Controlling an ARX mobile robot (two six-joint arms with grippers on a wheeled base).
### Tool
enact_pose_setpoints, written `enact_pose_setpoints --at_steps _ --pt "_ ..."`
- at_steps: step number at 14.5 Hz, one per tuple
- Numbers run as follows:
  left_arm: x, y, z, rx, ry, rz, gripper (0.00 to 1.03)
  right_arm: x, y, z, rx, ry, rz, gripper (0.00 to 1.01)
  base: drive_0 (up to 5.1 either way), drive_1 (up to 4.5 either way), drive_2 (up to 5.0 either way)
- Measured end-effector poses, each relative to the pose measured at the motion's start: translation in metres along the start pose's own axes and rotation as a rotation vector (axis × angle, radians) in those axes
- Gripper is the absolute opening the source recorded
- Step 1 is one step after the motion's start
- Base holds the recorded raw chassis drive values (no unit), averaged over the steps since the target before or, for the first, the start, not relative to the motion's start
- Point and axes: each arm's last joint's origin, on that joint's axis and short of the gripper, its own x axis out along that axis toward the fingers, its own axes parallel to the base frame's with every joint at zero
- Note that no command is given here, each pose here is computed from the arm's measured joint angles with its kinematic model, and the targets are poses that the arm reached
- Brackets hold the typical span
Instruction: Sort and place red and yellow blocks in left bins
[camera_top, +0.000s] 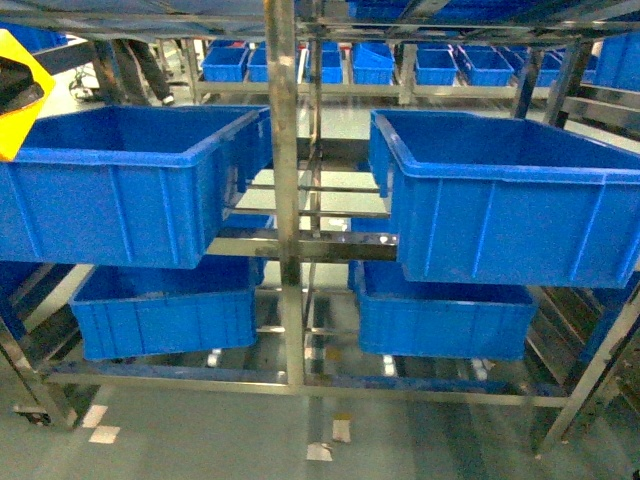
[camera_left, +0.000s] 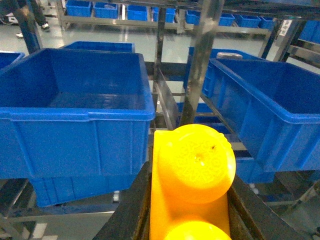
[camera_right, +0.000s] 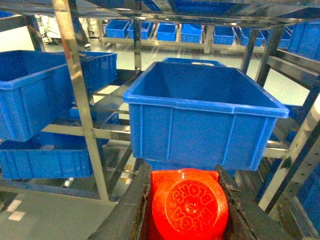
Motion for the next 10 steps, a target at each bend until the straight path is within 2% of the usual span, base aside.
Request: enact_pose_setpoints --at_steps 3,7,9,10 --pt "0.0000 0.0000 0.0004 0.000 -0.004 0.000 0.27 0.0000 0.0000 0.0004 0.000 -0.004 0.000 0.28 -5.1 2.33 2.3" --pt "-0.0001 0.0026 0.0003 -0.001 -0.002 0.017 0.27 0.0000 0.0003 0.0006 0.000 -0.006 0.005 0.28 0.0 0.00 0.0" --pt "0.0000 0.0004 0.0002 0.000 -0.002 0.001 0.27 0.0000 0.0001 0.0004 0.000 -0.004 0.003 0.28 0.0 0.00 0.0" --pt "-0.0011 -0.0004 0.0013 0.000 -0.010 -0.003 0.27 -0.0004 0.0001 0.0010 0.001 -0.008 0.003 0.28 -0.1 4.26 -4.4"
